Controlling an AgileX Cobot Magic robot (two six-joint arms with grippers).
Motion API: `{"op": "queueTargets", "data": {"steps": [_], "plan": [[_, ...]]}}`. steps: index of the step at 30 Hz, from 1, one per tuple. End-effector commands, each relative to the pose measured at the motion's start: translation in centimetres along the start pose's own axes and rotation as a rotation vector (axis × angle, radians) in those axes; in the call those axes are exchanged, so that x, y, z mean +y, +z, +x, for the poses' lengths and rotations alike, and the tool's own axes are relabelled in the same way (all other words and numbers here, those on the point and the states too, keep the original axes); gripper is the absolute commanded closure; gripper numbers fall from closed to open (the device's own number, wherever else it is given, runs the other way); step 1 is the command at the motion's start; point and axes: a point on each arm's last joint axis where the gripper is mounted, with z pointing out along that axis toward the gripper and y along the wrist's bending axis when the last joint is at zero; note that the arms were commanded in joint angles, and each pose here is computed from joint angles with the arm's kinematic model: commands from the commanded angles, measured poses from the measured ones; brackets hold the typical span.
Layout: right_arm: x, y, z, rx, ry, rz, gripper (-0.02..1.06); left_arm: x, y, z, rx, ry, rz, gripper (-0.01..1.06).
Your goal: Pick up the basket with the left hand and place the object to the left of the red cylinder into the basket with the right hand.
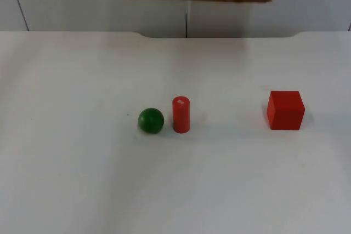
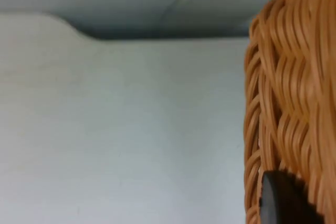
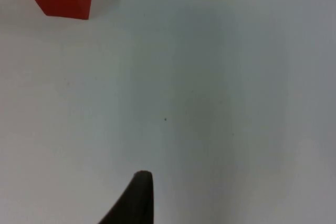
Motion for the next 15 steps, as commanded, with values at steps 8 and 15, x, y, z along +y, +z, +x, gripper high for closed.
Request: {"op": "queueTargets", "data": {"steps": [8,15], "plan": [[-0.1,-0.3,-0.1,-0.002,0.001,0.004,-0.01,-3.9,-7.4,-0.5,-0.102,-0.023,0.018,1.05],[0.1,-0.3,-0.1,-0.001,0.024,-0.020,-0.01,-2.2,-6.6,1.9,0.019,-0.058,-0.051,1.05]]}}
